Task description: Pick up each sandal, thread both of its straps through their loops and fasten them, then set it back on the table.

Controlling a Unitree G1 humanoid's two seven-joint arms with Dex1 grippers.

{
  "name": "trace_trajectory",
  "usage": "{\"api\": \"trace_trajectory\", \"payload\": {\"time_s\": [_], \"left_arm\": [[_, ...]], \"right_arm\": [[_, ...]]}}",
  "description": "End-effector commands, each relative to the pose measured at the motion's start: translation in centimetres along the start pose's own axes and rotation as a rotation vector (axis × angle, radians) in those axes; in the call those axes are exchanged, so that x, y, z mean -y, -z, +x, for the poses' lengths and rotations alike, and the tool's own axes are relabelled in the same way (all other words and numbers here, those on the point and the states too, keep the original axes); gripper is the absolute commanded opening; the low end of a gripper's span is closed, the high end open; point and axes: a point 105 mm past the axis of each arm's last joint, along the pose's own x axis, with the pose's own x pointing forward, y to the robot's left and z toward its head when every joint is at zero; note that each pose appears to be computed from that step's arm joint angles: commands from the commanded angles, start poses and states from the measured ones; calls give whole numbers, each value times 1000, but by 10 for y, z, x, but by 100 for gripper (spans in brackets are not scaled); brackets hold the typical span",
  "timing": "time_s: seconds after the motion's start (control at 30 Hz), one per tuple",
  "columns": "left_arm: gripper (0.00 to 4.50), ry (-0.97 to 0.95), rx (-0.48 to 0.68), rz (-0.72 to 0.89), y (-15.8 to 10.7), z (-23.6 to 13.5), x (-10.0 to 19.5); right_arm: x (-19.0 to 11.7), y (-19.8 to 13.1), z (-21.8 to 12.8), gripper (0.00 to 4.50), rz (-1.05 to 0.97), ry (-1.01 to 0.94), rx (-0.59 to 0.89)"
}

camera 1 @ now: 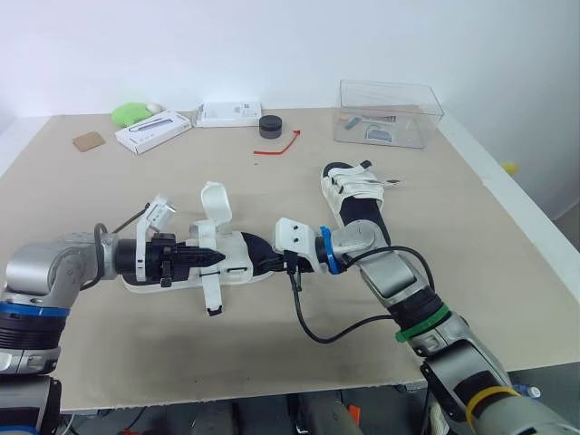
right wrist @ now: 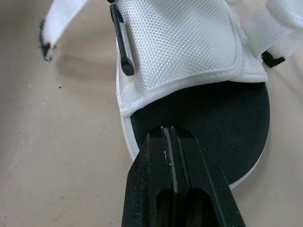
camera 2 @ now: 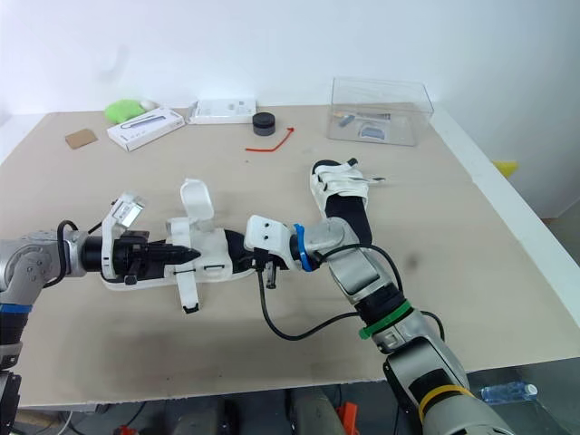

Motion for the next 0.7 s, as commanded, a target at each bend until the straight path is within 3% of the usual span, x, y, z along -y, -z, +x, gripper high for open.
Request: {"api": "trace_trajectory", "payload": {"time_s": [0.03, 0.17, 0.2, 0.3, 0.43, 0.7], "left_arm": [[3, -11, 9, 40, -7, -7, 6], [3, -28, 21, 70, -12, -9, 7], [44, -25, 28, 73, -15, -10, 9], [109, -25, 19, 105, -17, -14, 16], [266, -49, -23, 169, -12, -27, 27], [266, -115, -47, 213, 5, -45, 50]], "right_arm": [[-1, -2, 3, 0, -17, -14, -3], [-1, -2, 3, 0, -19, -16, -5], [0, -2, 3, 0, -20, -17, -5], [1, -2, 2, 0, -21, -16, -6], [1, -1, 2, 0, -21, -18, -9], [2, 0, 3, 0, -22, -25, -9]]}}
